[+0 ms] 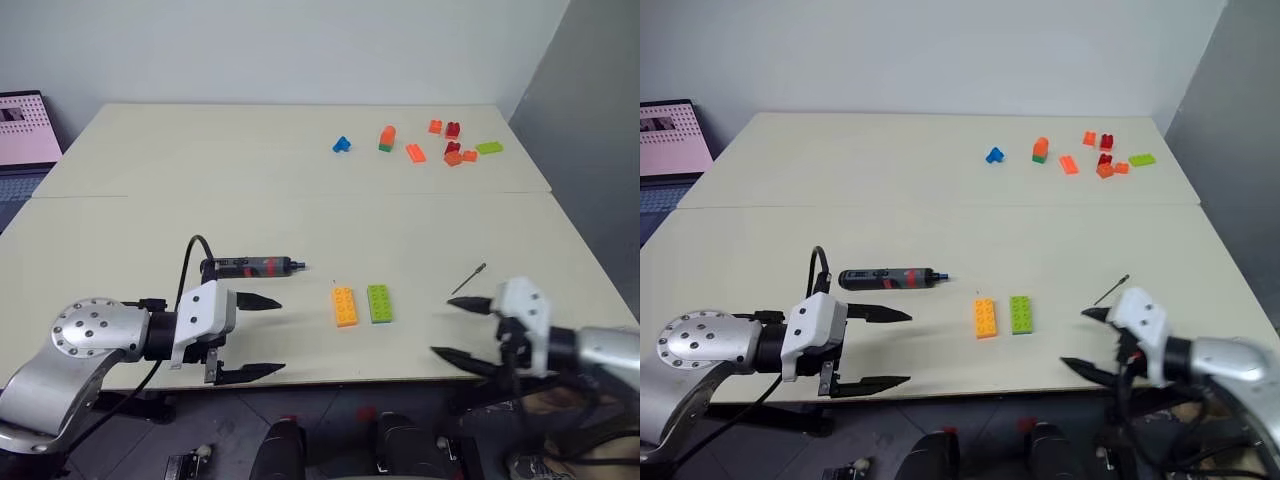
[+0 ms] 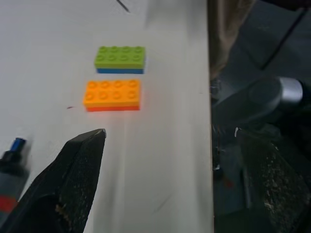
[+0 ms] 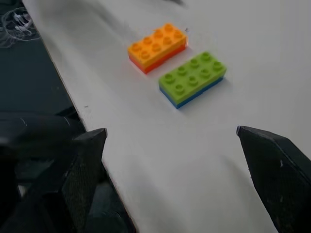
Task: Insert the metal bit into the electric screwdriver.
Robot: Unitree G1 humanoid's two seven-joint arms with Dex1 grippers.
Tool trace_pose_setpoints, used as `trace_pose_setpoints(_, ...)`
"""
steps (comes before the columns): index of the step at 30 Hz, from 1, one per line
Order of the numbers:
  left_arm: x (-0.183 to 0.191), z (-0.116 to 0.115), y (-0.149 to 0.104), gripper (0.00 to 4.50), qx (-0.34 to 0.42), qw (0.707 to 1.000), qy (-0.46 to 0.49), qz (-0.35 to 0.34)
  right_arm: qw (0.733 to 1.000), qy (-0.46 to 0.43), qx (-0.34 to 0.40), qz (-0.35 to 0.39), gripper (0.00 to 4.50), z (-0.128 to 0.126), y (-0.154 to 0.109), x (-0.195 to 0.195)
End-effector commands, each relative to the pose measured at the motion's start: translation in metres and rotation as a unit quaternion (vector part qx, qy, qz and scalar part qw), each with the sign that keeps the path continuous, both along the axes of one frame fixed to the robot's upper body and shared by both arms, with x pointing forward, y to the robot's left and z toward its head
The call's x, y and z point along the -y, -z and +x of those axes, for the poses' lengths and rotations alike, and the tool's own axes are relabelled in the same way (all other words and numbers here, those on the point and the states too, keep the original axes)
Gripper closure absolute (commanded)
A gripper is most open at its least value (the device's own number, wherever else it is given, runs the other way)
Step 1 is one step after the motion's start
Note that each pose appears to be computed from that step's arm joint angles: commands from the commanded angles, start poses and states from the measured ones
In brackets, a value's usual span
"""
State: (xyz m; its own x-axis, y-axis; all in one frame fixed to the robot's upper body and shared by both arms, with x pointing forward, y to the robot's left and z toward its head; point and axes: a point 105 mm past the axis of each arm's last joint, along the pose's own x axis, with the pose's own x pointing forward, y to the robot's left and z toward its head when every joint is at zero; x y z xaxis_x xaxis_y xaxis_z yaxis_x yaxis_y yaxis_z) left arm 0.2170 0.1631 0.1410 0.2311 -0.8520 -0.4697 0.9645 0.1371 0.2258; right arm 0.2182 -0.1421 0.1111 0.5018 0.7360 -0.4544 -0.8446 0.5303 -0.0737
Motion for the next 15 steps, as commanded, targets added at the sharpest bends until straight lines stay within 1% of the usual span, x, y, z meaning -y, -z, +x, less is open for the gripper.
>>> trace_pose_setpoints(1, 0.002, -0.001, 0.001, 0.04, 0.018, 1.0, 0.024, 0.006, 0.998, 0.045, 0.031, -0.001, 0.0, 0.018, 0.011, -0.022)
trace_pose_setpoints(5, 0.009, -0.002, 0.001, 0.04, 0.023, 0.999, 0.03, -0.006, 0.995, 0.082, 0.05, 0.004, 0.0, 0.034, 0.021, -0.034)
trace_pose_setpoints(9, 0.014, -0.001, 0.002, 0.04, 0.029, 0.999, 0.03, -0.012, 0.996, 0.083, 0.046, 0.0, 0.0, 0.039, 0.034, -0.042)
trace_pose_setpoints(15, 0.019, 0.0, 0.001, 0.04, 0.032, 0.999, 0.024, -0.015, 0.993, 0.103, 0.062, 0.007, 0.0, 0.052, 0.04, -0.05)
